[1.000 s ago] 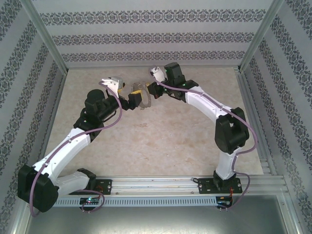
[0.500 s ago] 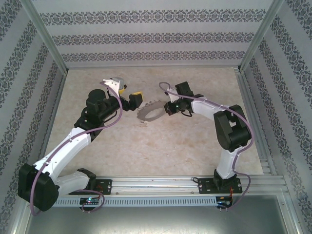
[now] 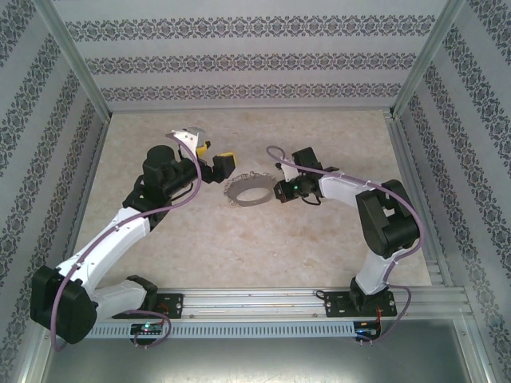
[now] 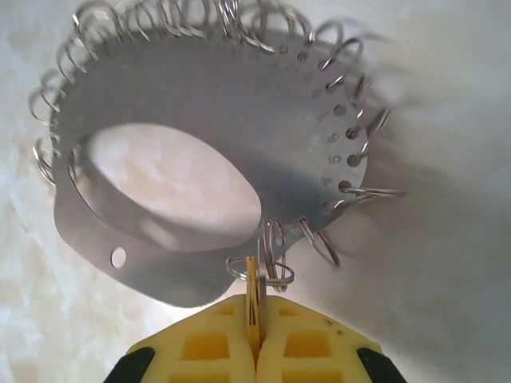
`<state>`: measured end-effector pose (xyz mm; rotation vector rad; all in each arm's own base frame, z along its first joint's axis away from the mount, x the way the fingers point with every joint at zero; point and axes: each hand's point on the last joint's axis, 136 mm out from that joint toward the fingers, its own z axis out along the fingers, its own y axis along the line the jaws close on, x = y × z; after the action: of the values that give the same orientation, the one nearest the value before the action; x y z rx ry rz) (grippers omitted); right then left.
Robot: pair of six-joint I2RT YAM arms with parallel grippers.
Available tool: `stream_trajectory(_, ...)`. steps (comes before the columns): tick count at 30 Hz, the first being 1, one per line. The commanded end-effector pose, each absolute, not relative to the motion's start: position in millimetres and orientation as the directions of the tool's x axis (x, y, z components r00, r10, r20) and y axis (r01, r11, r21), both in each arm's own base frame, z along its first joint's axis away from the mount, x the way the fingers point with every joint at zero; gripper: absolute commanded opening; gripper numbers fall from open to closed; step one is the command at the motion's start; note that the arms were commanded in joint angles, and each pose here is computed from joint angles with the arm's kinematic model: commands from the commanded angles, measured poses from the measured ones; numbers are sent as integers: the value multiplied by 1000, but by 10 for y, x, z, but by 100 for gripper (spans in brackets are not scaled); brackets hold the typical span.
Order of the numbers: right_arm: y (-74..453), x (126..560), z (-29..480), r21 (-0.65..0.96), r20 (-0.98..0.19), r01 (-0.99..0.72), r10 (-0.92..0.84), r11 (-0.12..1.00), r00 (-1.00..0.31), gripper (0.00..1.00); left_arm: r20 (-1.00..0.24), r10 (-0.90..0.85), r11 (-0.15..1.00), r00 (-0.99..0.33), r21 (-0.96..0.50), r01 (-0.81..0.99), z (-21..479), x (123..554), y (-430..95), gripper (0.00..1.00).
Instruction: Put the keys on the keyring
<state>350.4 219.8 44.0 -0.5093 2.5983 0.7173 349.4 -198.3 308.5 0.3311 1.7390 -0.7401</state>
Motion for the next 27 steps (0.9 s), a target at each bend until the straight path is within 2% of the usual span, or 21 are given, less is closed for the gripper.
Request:
stream_trajectory(1, 2216, 3398, 451, 446, -445, -418, -209, 791, -871, 0, -937, -166, 745, -307, -323, 583, 3200, 3506, -1992, 100)
stream_trajectory(8, 2311, 3000, 329, 491, -373, -423, -255, 762, -892, 0, -933, -161, 733, -323, -332, 594, 3205, 3499, -2026, 100)
stream_trajectory(9, 2324, 2927, 343, 497, -369, -426, -261, 756, -892, 4, -931, -159, 732, -327, -334, 594, 3197, 3495, -2030, 100)
stream_trajectory(12, 2272, 2738, 431, 501, -368, -419, -252, 757, -895, 33, -930, -158, 730, -331, -335, 596, 3199, 3480, -2028, 100)
stream_trajectory(14, 2187, 2624, 536, 497, -380, -408, -230, 766, -896, 48, -929, -156, 726, -335, -338, 599, 3212, 3458, -2031, 100)
stream_trajectory(16, 2076, 2541, 694, 499, -407, -389, -187, 774, -894, 67, -930, -152, 724, -335, -335, 602, 3231, 3430, -2029, 100)
stream_trajectory(17, 2029, 2509, 768, 506, -419, -380, -165, 774, -893, 72, -930, -150, 723, -337, -335, 604, 3237, 3417, -2027, 100)
stream_trajectory(23, 1793, 2458, 1362, 520, -545, -362, -26, 774, -838, 97, -930, -154, 730, -333, -334, 596, 3275, 3325, -1969, 100)
stream_trajectory(27, 1679, 2547, 1717, 487, -628, -354, 39, 799, -777, 98, -941, -168, 759, -294, -314, 570, 3292, 3271, -1859, 100)
